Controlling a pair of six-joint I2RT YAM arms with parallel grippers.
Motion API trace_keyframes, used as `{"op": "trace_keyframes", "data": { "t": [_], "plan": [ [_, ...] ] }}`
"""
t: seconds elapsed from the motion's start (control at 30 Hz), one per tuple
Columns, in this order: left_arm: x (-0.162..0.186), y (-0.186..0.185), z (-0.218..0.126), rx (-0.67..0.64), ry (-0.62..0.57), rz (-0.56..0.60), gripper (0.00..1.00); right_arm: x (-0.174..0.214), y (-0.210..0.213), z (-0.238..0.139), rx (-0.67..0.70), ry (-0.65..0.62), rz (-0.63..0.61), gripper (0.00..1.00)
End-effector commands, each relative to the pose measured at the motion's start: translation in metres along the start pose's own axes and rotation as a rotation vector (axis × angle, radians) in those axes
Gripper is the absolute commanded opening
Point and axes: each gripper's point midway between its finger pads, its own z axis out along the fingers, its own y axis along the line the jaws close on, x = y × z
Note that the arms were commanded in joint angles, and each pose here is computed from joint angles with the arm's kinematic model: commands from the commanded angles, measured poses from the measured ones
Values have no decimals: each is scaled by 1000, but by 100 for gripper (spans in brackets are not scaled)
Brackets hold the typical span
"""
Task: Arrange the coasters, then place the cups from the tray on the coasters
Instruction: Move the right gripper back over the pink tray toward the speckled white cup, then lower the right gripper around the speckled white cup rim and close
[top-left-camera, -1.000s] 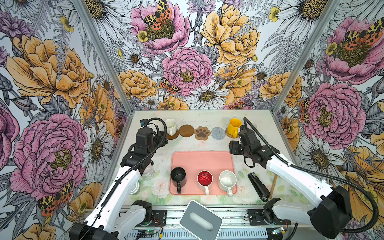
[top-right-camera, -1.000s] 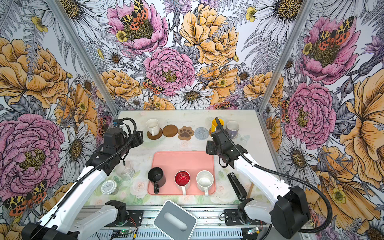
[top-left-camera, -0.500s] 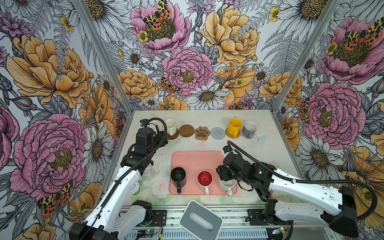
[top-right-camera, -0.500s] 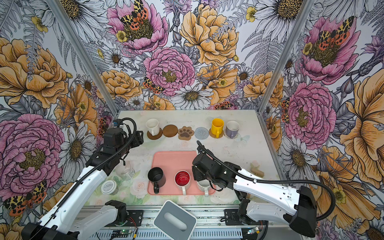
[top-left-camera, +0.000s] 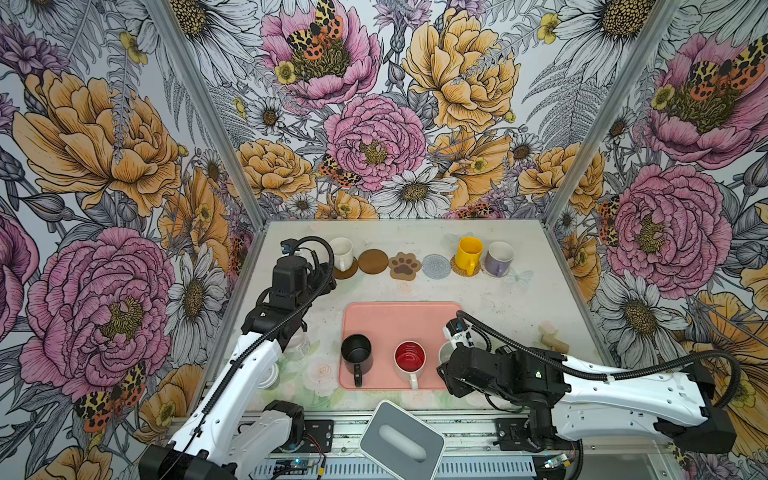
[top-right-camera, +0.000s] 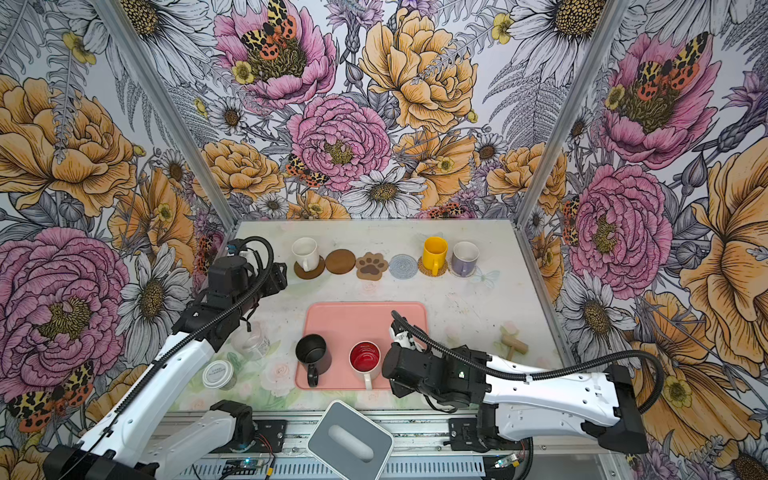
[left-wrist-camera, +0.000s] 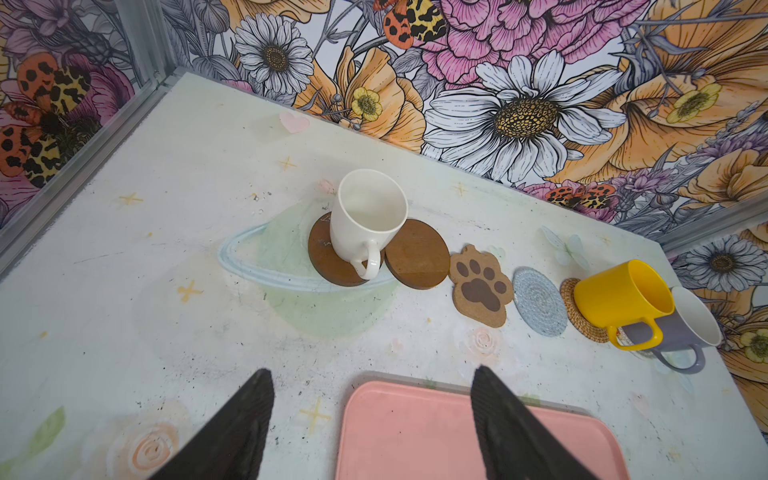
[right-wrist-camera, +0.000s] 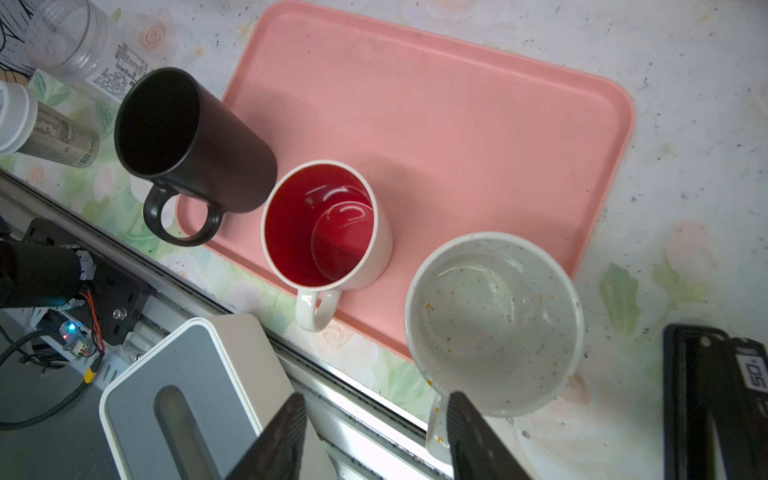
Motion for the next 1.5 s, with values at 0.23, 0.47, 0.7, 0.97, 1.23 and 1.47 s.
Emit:
{"op": "trace_keyframes", "data": {
  "t": [0.23,0.47,0.7,0.97,1.23,1.47],
  "plan": [
    [0,-1,-3,17,-6,-9,77,37,-32,-6,132,77,116,53],
    [1,-1,-3,19,-5,-8,77,51,-43,0,155,97,187,52],
    [0,-3,-4,24,-7,-9,77,49,-46,4,175,76,205,52],
    [2,-3,-3,21,-2,-6,76,49,-38,15,156,73,207,53],
    [3,-4,0,21,5,-5,76,51,-38,28,153,84,238,55],
    [3,-4,0,22,7,-3,76,54,-46,40,162,112,278,55]
  ]
}}
